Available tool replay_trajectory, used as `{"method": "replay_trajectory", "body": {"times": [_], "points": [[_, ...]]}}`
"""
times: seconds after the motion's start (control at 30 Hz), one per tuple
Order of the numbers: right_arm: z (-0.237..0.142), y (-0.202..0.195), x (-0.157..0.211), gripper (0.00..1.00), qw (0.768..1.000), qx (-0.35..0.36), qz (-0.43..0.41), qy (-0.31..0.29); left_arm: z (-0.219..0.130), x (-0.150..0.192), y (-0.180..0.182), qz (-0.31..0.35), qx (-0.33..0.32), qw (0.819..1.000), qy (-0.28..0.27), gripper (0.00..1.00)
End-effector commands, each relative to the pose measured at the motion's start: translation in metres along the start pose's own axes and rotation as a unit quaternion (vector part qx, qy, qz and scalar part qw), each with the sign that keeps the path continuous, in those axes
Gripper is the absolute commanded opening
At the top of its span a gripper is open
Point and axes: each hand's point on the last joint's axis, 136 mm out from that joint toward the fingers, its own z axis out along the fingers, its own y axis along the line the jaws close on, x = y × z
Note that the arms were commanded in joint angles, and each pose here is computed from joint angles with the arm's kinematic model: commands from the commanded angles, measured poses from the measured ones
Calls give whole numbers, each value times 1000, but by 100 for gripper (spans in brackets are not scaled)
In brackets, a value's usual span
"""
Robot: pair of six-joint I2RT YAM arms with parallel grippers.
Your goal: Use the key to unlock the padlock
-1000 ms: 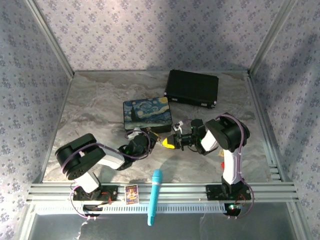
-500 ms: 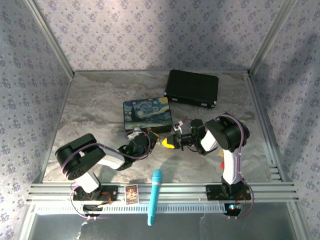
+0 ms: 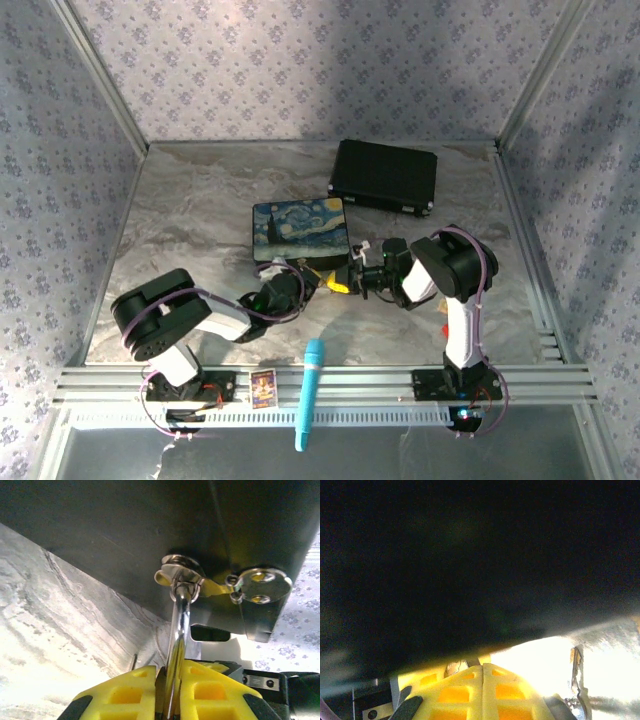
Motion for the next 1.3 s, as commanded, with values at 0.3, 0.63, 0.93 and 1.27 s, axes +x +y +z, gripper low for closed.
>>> {"method": "replay_trajectory", "body": {"times": [0.3,0.63,0.93,1.27], "points": [[-29,-32,21,2,986,159,-54,-15,3,-17,11,81,-85,993,-1,15],[-32,-43,19,59,919,371,-131,-29,-8,-29,27,98,-130,987,-20,26],[-32,-49,19,56,816,531,-223,-42,-30,-42,37,102,-150,982,-46,39],[-22,-58,9,41,728,629,-270,-37,-43,-48,34,114,-152,980,-59,39]]}}
